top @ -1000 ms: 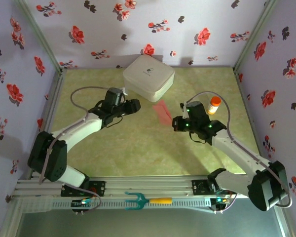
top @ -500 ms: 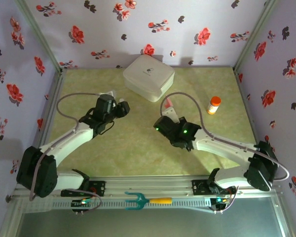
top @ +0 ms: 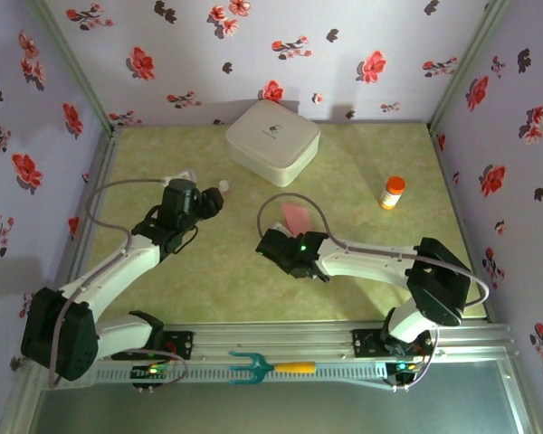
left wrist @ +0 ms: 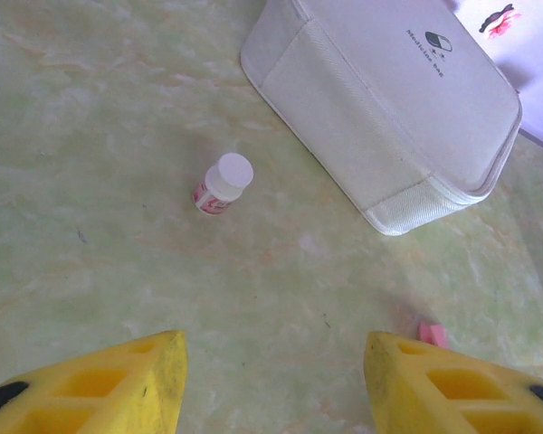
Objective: Fold a paper plane with a square sheet of paper (pick it up from the middle)
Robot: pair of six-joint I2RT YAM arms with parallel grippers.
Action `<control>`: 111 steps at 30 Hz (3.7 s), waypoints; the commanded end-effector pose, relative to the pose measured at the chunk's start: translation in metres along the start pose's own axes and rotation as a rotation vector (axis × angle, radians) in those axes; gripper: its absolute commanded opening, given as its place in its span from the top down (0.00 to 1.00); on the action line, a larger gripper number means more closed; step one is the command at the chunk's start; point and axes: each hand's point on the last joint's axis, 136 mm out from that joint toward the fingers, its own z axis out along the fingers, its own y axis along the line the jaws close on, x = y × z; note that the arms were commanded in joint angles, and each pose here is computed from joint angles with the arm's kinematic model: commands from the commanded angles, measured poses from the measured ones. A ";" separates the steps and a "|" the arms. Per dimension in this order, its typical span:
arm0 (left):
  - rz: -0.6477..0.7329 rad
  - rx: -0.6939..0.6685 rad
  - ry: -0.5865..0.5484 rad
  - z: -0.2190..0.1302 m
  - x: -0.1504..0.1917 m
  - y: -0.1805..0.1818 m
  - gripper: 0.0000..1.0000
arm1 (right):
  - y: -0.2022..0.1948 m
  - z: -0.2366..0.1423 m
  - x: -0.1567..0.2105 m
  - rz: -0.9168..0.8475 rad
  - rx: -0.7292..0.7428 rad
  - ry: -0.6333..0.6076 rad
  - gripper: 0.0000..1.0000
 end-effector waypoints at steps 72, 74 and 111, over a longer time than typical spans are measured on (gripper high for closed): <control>-0.049 0.383 0.499 0.079 0.093 -0.113 0.85 | -0.018 0.086 -0.003 1.293 -0.712 0.161 0.82; -0.042 0.391 0.539 0.085 0.104 -0.124 0.86 | -0.018 0.086 -0.002 1.298 -0.711 0.167 0.83; 0.015 0.258 0.871 0.134 0.219 -0.089 0.97 | -0.079 0.074 0.016 1.410 -0.696 0.048 0.62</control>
